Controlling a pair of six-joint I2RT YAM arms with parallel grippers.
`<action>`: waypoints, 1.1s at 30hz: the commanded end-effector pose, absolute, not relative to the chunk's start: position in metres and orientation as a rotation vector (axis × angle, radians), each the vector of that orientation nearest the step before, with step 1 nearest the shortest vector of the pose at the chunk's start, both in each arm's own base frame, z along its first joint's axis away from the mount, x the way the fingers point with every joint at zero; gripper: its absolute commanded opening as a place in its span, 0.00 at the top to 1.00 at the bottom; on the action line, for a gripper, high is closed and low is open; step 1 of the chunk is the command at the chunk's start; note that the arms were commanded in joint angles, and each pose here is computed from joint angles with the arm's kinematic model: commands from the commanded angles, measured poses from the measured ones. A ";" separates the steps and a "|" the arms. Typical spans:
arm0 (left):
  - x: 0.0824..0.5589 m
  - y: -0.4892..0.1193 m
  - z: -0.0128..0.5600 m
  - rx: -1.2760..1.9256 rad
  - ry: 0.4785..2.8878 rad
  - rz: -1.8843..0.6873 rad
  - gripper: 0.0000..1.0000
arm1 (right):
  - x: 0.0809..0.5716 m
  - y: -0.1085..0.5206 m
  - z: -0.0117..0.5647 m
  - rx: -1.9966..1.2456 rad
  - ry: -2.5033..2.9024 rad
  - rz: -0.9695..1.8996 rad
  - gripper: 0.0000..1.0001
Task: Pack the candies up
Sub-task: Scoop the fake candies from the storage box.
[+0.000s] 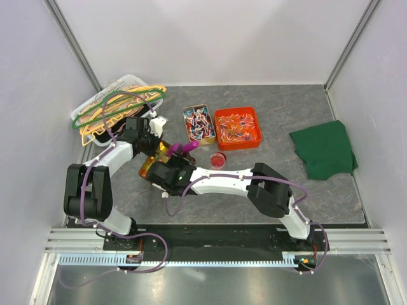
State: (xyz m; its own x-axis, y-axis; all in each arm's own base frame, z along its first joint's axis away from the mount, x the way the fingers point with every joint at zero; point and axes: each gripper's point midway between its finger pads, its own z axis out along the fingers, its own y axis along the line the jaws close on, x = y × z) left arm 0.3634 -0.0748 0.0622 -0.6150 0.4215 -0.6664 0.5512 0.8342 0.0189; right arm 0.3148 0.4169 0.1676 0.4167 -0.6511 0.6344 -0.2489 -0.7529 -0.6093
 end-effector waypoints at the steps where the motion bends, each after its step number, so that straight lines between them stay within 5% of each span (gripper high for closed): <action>1: 0.365 -0.093 0.095 0.691 2.220 -0.345 0.98 | 0.316 0.415 0.180 -2.304 0.756 -1.390 1.00; 18: 0.359 -0.097 0.095 0.695 2.207 -0.382 0.98 | 0.290 0.385 0.156 -2.652 0.673 -1.317 1.00; 33: 0.358 -0.098 0.096 0.696 2.195 -0.409 0.98 | 0.266 0.390 0.114 -2.873 0.664 -0.888 1.00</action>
State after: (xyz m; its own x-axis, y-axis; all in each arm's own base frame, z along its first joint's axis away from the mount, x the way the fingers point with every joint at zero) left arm 0.3485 -0.0785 0.0592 -0.6217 0.4149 -0.6643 0.5653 0.8248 -0.0139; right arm 0.2829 0.3967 0.1550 0.6055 -0.4796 0.6351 -0.3583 -0.8769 -0.3205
